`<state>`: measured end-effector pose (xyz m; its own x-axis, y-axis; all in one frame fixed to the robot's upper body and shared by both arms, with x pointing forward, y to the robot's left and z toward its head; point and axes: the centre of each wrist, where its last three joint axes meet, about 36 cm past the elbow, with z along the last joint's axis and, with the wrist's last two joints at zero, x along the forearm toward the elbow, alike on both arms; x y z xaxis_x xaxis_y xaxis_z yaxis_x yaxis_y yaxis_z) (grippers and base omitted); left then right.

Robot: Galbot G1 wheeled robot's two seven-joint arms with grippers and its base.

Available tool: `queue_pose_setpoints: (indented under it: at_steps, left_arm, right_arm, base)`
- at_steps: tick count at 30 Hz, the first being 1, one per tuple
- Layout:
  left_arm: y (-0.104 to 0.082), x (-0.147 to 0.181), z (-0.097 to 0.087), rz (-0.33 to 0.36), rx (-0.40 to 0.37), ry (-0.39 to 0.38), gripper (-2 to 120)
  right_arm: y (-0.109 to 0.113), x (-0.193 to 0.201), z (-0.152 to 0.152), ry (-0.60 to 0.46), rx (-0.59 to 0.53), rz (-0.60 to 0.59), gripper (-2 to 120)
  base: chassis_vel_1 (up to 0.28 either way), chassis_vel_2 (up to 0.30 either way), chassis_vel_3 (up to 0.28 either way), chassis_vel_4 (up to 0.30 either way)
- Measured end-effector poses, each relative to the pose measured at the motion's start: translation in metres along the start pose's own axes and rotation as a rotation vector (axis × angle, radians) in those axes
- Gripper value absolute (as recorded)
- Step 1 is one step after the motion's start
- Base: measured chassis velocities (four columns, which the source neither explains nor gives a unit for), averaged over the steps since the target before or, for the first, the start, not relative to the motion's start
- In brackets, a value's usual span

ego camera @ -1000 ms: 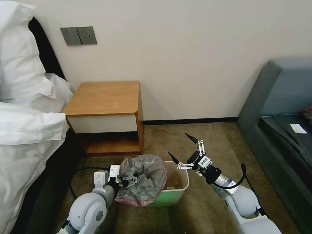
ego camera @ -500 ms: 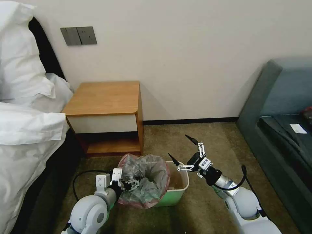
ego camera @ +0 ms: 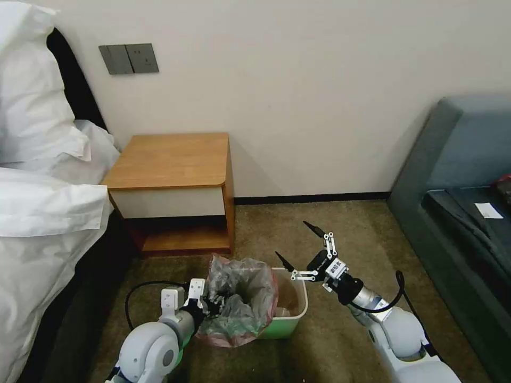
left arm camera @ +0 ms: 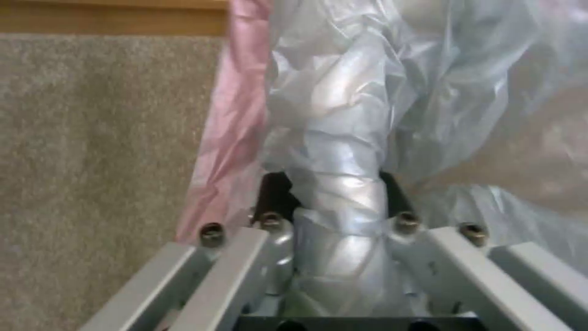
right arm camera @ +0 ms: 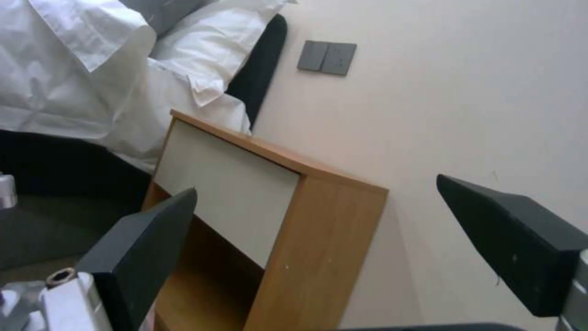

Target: Pick up the garbage bag from the table and place it over the trash can.

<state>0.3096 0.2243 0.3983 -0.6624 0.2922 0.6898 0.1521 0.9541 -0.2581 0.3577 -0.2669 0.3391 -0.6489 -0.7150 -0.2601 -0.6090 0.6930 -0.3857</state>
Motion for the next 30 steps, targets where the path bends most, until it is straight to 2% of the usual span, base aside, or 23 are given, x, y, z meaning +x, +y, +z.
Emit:
queue_pose_setpoints:
  at_steps: [2, 10, 11, 14, 18, 21, 22, 25, 26, 28, 30]
  left_arm:
    - [0.000, 0.000, 0.000, -0.006, 0.002, -0.003, 7]
    - [-0.002, 0.001, 0.000, -0.019, 0.005, -0.013, 5]
    - [-0.004, 0.001, 0.001, -0.035, 0.004, -0.016, 5]
    - [-0.009, 0.004, 0.003, -0.076, 0.026, -0.062, 5]
    - [-0.017, 0.011, 0.002, -0.091, 0.055, -0.112, 5]
    - [-0.035, 0.026, -0.001, -0.105, 0.096, -0.239, 5]
    - [-0.035, 0.026, -0.001, -0.105, 0.096, -0.239, 5]
    - [-0.043, 0.032, 0.001, -0.137, 0.130, -0.426, 5]
    - [-0.043, 0.032, 0.001, -0.137, 0.130, -0.426, 5]
    - [-0.048, 0.035, 0.000, -0.151, 0.146, -0.507, 5]
    - [-0.049, 0.037, 0.000, -0.157, 0.153, -0.533, 5]
  right_arm:
    - [0.000, 0.000, 0.000, -0.001, -0.001, 0.001, 100]
    - [0.002, -0.004, -0.003, -0.018, 0.000, 0.019, 100]
    - [0.005, -0.008, -0.008, -0.039, -0.011, 0.050, 100]
    - [0.012, -0.017, -0.023, -0.085, -0.053, 0.115, 100]
    - [0.019, -0.024, -0.039, -0.114, -0.094, 0.169, 100]
    - [0.037, -0.032, -0.070, -0.118, -0.206, 0.253, 100]
    - [0.037, -0.032, -0.070, -0.118, -0.206, 0.253, 100]
    - [0.050, -0.036, -0.096, -0.093, -0.325, 0.255, 100]
    - [0.050, -0.036, -0.096, -0.093, -0.325, 0.255, 100]
    - [0.058, -0.041, -0.116, -0.089, -0.397, 0.251, 100]
    - [0.061, -0.043, -0.125, -0.096, -0.427, 0.248, 100]
  base:
    - [0.000, 0.000, 0.000, 0.000]
    - [0.000, 0.000, 0.000, 0.000]
    - [0.000, 0.000, 0.000, 0.000]
    - [0.000, 0.000, 0.000, 0.000]
    - [0.000, 0.000, 0.000, 0.000]
    - [0.000, 0.000, 0.000, 0.000]
    - [0.000, 0.000, 0.000, 0.000]
    - [0.000, 0.000, 0.000, 0.000]
    - [0.000, 0.000, 0.000, 0.000]
    - [0.000, 0.000, 0.000, 0.000]
    - [0.000, 0.000, 0.000, 0.000]
